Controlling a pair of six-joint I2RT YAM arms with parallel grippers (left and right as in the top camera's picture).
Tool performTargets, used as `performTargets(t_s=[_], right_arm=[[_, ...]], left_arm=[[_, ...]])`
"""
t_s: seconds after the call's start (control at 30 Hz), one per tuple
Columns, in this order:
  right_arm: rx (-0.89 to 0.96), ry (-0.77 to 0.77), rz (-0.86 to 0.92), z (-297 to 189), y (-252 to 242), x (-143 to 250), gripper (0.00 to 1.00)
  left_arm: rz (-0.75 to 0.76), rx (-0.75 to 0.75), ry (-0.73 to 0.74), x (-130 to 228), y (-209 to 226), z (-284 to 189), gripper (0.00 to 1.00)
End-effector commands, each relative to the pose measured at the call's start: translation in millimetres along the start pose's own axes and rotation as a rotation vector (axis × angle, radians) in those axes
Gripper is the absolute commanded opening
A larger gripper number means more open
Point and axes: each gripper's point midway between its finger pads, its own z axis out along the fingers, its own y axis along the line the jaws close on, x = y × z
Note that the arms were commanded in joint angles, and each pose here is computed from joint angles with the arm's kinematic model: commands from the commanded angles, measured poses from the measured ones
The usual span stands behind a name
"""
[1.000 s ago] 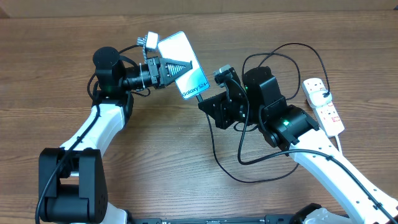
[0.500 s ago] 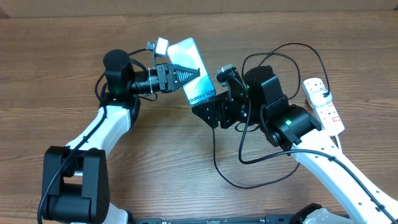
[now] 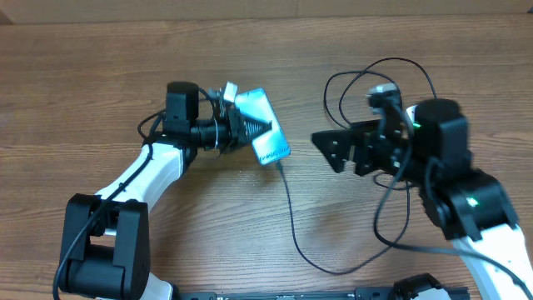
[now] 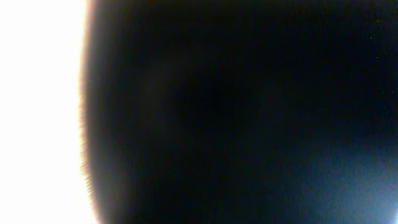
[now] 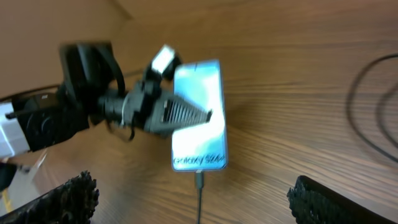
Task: Plug charger to phone and switch on socket
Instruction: 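Open the right gripper off the plug and lower the phone with the left, then lay the phone flat on the table and open the left gripper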
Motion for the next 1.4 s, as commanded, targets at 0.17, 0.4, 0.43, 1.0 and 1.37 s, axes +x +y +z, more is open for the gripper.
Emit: performTargets(t_s=[0.17, 0.4, 0.43, 1.0, 1.37], right_arm=[[0.074, -0.027, 0.022, -21.0, -13.0, -2.0, 1.00], [0.078, -0.011, 0.031, -15.8, -16.4, -0.9, 1.00], [0.079, -0.006, 0.033, -14.8, -17.2, -0.2, 1.00], [0.084, 0.012, 0.043, -6.1, -22.5, 0.1, 1.00], [0.086, 0.019, 0.047, -1.2, -25.3, -0.4, 1.00]], left_arm=[[0.289, -0.298, 0.138, 36.5, 62.4, -11.2, 0.04], [0.423, -0.294, 0.179, 41.3, 64.7, -12.6, 0.04], [0.432, -0.292, 0.171, 38.7, 64.8, -12.5, 0.04], [0.207, -0.200, 0.196, 30.4, 125.3, -1.8, 0.06], [0.144, -0.296, 0.178, 26.3, 140.8, -5.0, 0.40]])
